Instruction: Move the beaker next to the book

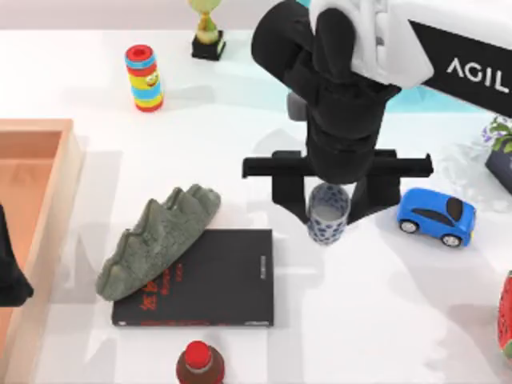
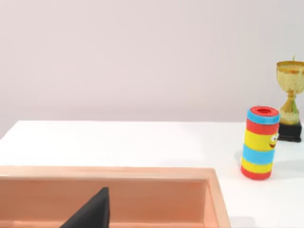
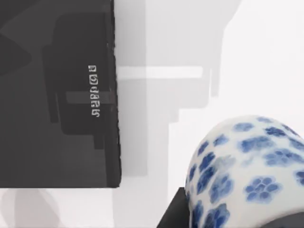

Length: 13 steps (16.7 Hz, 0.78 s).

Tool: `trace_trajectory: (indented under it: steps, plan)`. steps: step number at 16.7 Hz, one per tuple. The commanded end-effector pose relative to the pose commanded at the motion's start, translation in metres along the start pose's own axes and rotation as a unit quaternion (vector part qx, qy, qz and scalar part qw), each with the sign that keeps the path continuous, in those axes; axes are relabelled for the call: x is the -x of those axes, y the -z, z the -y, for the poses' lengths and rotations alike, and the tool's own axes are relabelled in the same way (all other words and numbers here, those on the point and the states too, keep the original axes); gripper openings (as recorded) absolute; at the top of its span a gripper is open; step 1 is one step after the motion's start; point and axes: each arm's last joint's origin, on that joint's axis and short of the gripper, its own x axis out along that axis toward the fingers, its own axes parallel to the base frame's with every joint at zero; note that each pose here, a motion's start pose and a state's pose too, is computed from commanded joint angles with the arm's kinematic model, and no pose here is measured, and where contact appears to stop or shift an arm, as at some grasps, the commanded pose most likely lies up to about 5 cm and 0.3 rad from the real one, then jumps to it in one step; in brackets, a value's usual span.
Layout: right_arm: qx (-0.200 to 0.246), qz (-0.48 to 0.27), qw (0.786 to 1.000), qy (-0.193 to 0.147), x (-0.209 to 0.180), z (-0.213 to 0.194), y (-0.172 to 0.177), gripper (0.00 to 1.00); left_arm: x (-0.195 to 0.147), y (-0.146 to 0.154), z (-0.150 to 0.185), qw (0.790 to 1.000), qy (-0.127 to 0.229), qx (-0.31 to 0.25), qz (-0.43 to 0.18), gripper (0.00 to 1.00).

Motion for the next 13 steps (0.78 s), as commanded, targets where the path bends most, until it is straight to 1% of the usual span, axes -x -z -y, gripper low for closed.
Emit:
trace_trajectory:
  steps: [4, 10, 13]
  plan:
    - [-0.002, 0.000, 1.000, 0.000, -0.004, 0.001, -0.001, 0.00, 0.000, 0.000, 0.000, 1.000, 0.000, 0.000, 0.000, 1.00]
    - [0.000, 0.000, 1.000, -0.001, -0.060, -0.001, -0.001, 0.00, 0.000, 0.000, 0.000, 1.000, 0.000, 0.000, 0.000, 1.00]
    - [0.000, 0.000, 1.000, 0.000, -0.065, 0.000, 0.000, 0.00, 0.000, 0.000, 0.000, 1.000, 0.000, 0.000, 0.000, 1.00]
